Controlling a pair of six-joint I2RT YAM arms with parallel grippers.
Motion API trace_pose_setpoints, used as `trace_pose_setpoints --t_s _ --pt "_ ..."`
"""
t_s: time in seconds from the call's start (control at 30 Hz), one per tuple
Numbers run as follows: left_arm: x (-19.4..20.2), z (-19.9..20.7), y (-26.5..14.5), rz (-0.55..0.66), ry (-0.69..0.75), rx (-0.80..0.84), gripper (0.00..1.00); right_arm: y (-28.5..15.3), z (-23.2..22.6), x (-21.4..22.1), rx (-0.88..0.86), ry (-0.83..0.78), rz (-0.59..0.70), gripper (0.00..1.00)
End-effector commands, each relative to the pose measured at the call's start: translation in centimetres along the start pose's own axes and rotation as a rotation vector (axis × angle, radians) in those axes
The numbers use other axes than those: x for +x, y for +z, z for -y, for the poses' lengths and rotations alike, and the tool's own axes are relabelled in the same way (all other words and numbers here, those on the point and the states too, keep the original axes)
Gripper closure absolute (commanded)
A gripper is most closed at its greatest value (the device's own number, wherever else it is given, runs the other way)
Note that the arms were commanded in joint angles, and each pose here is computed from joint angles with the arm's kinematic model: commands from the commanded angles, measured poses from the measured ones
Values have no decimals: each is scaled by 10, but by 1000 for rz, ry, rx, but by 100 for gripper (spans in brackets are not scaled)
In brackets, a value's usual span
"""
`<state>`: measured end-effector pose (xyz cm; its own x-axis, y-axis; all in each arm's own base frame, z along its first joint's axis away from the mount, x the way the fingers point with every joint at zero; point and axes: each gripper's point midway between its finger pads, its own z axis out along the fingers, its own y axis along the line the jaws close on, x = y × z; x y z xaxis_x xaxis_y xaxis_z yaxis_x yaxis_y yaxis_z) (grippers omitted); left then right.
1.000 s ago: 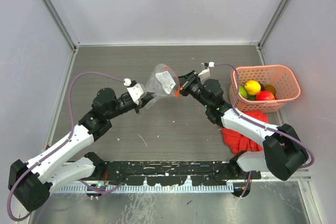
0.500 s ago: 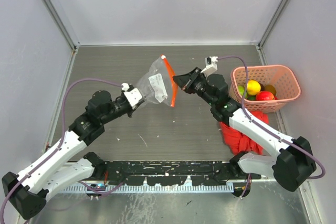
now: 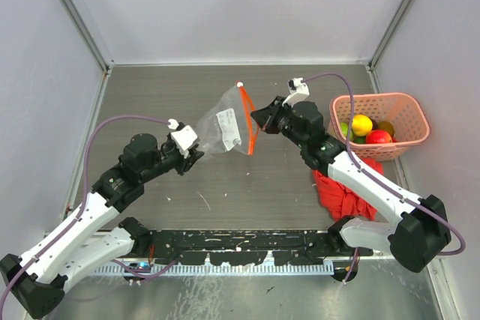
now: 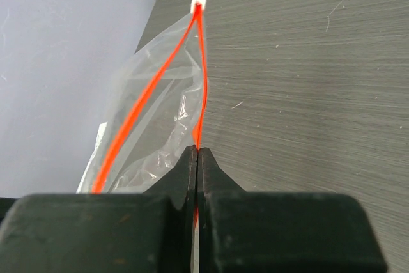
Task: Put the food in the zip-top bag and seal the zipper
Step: Open the zipper of the food storage bag.
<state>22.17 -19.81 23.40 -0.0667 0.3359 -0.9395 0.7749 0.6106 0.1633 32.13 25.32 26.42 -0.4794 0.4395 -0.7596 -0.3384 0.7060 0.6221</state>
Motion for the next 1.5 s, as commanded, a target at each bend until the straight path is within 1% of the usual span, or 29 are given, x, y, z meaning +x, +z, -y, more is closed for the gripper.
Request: trace_pose_setpoints --t_s 0.0,0.07,0.23,0.43,0.6,0.77,0.87,1.0,1.13,1.27,1.47 --pt "-28 -1 -10 82 -114 -27 63 1 -18 -31 -40 -90 76 100" --pt "-37 -1 -13 102 -152 -31 57 1 -19 -32 -31 -120 79 100" --pt "-59 2 -14 140 -299 -14 47 0 -26 -36 -9 -204 94 99" --pt "-82 -12 -5 157 -569 -96 33 -5 -33 -36 33 -300 107 100" --pt "-85 -21 11 141 -793 -160 25 -5 -33 -32 76 -344 119 100" --pt "-86 -20 26 139 -949 -163 25 -3 -36 -21 112 -400 109 100" --pt "-88 -21 34 132 -991 -166 24 -1 -42 -14 115 -419 103 100" --pt "-90 -25 43 116 -1000 -181 24 1 -50 -5 114 -443 98 100" --pt "-82 -26 57 61 -1005 -194 26 4 -60 3 108 -456 99 100" --pt "-66 -26 67 -7 -1002 -221 29 7 -69 13 103 -466 102 99" --pt "-34 -29 70 -116 -985 -305 35 12 -76 26 116 -492 98 100"
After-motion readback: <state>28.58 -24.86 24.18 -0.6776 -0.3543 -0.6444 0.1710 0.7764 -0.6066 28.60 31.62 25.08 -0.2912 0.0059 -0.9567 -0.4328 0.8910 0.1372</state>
